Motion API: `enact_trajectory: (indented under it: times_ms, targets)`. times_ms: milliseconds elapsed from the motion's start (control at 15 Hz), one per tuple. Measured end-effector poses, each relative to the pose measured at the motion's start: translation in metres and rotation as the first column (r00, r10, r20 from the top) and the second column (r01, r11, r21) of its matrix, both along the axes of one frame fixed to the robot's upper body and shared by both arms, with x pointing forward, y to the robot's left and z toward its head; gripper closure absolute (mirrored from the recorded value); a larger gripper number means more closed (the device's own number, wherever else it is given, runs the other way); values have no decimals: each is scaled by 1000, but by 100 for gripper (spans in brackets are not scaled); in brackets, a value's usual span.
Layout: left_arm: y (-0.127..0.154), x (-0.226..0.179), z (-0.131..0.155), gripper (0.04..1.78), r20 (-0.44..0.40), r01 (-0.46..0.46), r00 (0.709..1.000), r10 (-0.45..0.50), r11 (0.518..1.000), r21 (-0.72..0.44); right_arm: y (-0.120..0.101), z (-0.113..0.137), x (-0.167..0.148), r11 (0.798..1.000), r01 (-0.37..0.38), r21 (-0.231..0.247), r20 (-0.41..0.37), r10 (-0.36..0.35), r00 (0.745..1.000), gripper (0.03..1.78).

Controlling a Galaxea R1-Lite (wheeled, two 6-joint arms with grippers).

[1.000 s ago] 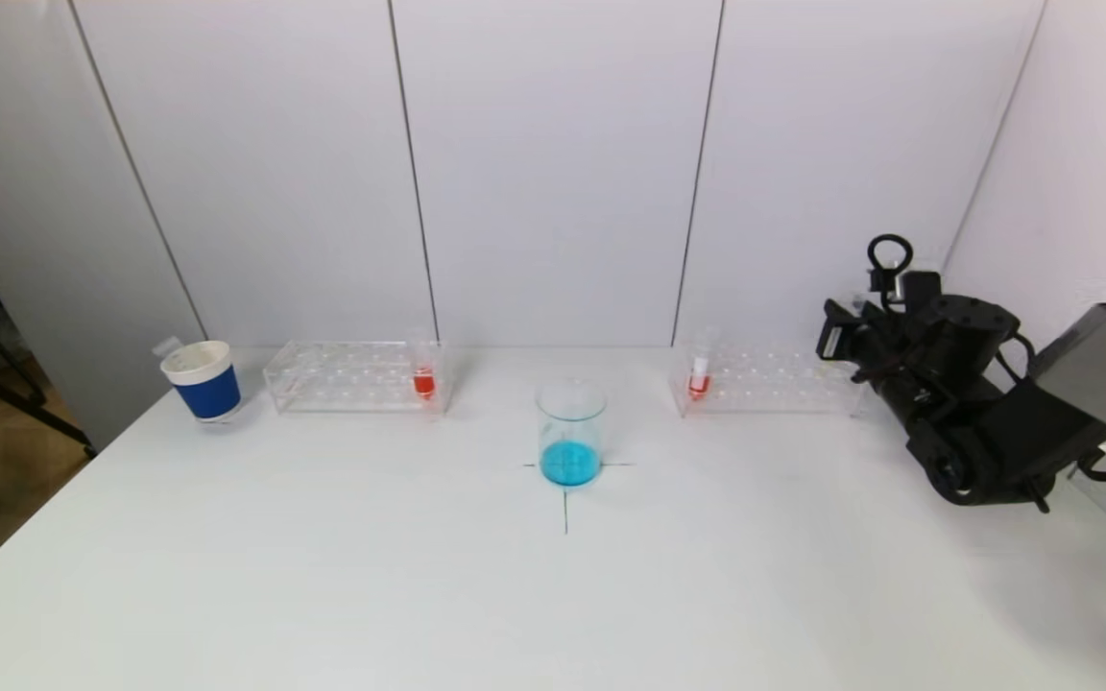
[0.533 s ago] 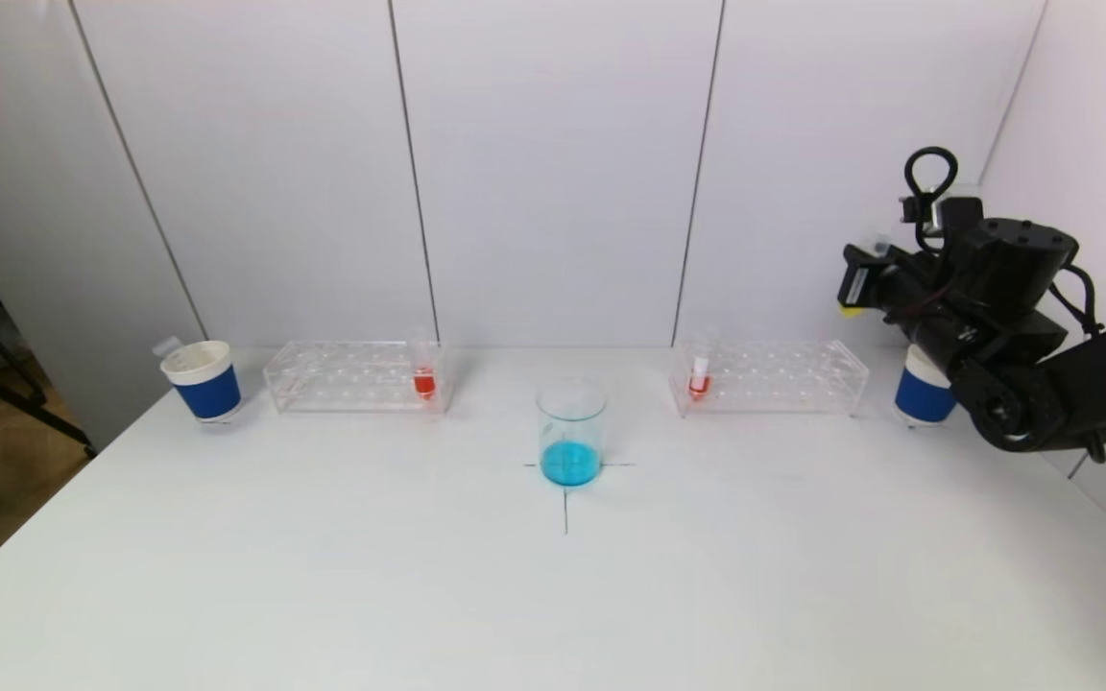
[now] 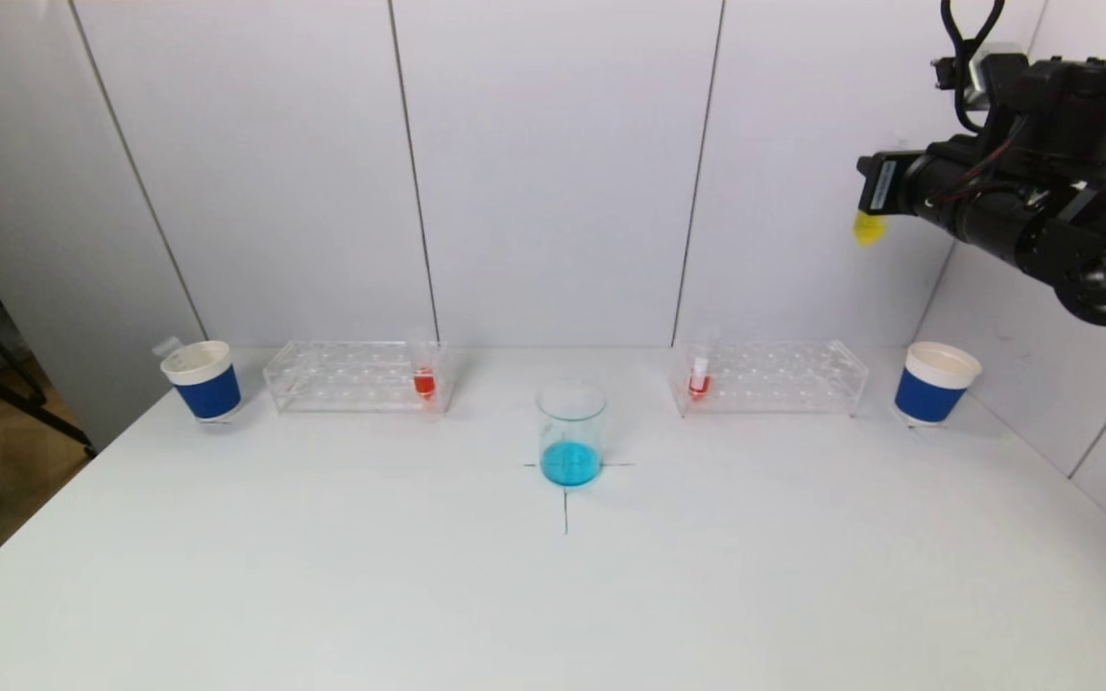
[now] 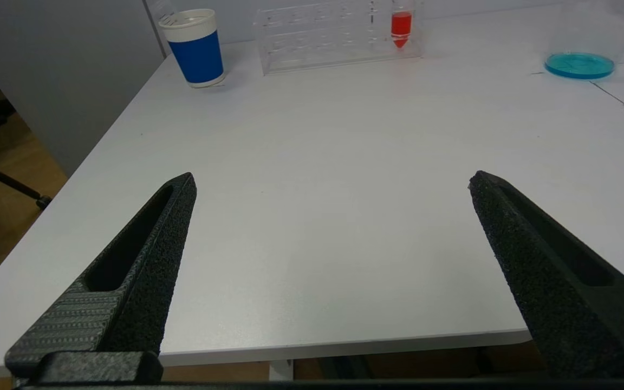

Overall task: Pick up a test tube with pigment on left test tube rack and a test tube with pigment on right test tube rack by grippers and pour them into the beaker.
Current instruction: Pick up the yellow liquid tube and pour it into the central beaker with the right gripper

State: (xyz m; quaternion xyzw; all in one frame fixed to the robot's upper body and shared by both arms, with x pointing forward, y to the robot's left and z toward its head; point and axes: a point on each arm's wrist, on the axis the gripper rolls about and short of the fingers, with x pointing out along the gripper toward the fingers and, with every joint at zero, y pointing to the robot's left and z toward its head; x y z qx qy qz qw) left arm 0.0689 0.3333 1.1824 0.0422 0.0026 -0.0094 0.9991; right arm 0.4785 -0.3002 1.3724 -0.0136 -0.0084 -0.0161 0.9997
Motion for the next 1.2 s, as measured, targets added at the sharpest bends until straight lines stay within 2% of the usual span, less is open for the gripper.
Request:
enact_trajectory:
  times_ms: [200,267,400,533,733,1067,1200]
  targets:
    - [0,0,0,6,0,0,1000,0,1000,0,24,29,-14,997,-77,-15,-37,76,996,133]
    - [0,0,0,6,0,0,1000,0,1000,0,35,37,-21,993,-116,-34,-44,115,992,133]
    - [0,0,0,6,0,0,1000,0,1000,0,50,49,-30,973,-208,-102,-21,207,978,133]
    - [0,0,0,6,0,0,1000,0,1000,1,64,53,-38,928,-311,-206,-23,313,949,133]
    - [0,0,0,6,0,0,1000,0,1000,0,87,50,-46,852,-393,-346,-33,407,913,133]
    - [0,0,0,6,0,0,1000,0,1000,0,119,23,-52,734,-473,-488,-118,481,869,133]
    - [0,0,0,6,0,0,1000,0,1000,0,127,13,-54,701,-495,-513,-139,501,854,133]
